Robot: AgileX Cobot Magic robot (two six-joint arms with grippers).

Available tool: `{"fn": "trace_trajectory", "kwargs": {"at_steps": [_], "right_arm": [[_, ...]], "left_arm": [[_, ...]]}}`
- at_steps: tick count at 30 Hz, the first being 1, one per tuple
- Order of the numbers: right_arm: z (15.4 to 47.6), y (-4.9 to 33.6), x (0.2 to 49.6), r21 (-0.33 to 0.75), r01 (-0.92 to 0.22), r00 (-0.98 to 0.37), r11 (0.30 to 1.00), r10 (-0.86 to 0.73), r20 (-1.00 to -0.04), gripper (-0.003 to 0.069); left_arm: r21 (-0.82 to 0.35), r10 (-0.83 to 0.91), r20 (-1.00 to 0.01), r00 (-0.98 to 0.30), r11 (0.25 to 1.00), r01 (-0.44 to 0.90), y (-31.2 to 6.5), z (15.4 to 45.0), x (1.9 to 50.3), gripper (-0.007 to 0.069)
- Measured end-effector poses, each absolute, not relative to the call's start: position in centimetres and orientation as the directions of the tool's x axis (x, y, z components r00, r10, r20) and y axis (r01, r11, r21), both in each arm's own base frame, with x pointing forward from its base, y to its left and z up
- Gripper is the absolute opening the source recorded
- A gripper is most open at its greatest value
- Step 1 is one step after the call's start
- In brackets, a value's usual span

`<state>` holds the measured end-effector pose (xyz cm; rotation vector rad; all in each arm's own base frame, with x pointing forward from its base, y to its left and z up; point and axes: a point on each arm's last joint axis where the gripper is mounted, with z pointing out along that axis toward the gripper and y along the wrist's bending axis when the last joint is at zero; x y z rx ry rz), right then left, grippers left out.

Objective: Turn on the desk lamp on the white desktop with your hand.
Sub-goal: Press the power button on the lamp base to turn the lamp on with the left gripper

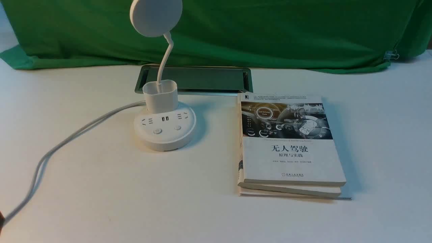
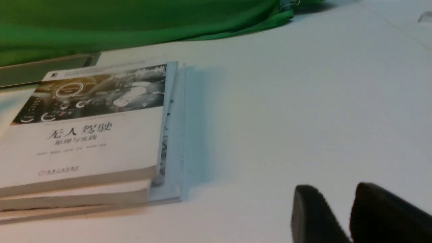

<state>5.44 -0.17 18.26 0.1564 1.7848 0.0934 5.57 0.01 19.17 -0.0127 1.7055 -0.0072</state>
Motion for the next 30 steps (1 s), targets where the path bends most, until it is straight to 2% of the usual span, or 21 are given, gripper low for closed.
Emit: {"fn": "trace_trajectory", "kwargs": {"at_steps": [30], "right_arm": [[18.26,-0.17,5.44,0.148,0.055,-0.212,0.987,0.157,-0.965,0.0237]], "left_arm": [[0.0,-0.001,-0.991,-0.134,1.0,-0.005,0.03,19.17,5.57,0.0021]]}}
